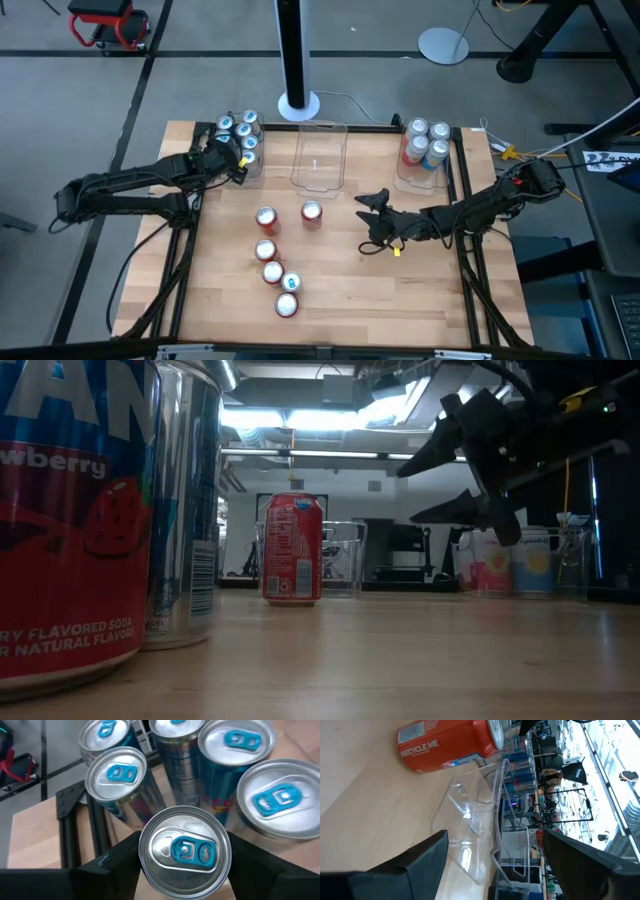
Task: Sort soda cans
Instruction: Put the blue soda can into the left transparent bin
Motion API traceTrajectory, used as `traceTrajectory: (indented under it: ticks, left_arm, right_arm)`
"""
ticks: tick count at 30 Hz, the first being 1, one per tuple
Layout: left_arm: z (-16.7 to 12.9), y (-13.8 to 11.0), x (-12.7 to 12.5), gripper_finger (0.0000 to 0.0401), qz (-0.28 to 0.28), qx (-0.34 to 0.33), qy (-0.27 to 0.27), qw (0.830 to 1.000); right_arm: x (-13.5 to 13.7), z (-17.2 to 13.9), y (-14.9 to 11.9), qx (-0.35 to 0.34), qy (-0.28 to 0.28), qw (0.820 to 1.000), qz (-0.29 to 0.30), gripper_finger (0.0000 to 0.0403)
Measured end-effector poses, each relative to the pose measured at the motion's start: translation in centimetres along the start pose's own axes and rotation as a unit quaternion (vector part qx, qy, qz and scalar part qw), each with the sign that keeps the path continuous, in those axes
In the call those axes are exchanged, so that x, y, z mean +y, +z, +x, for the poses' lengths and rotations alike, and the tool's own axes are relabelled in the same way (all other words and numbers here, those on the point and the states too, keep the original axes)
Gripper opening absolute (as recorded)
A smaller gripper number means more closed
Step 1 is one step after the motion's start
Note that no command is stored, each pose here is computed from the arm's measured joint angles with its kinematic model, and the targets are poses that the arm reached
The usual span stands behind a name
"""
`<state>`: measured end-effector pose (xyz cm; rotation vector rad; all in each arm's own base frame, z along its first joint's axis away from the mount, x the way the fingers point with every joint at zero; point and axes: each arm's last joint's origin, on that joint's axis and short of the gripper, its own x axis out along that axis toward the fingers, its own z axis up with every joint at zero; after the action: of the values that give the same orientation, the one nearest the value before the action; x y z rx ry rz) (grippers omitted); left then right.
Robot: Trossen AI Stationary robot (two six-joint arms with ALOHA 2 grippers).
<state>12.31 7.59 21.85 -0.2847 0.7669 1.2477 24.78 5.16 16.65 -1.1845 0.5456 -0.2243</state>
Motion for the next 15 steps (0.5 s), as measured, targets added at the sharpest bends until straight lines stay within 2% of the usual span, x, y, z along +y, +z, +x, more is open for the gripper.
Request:
traceTrajectory:
  ticks: [8, 15]
  left_arm:
    - [0.2, 0.3, 0.0, 0.0301, 0.006, -0.015, 0.005, 1.000]
    - [-0.5, 1.3, 0.1, 0.0313, 0.016, -0.026, -0.001, 1.000]
  right_arm:
    - [0.1, 0.0, -0.1, 0.002, 0.004, 1.000, 0.002, 0.0321]
    - [0.1, 0.0, -0.1, 0.003, 0.005, 1.000, 0.002, 0.0321]
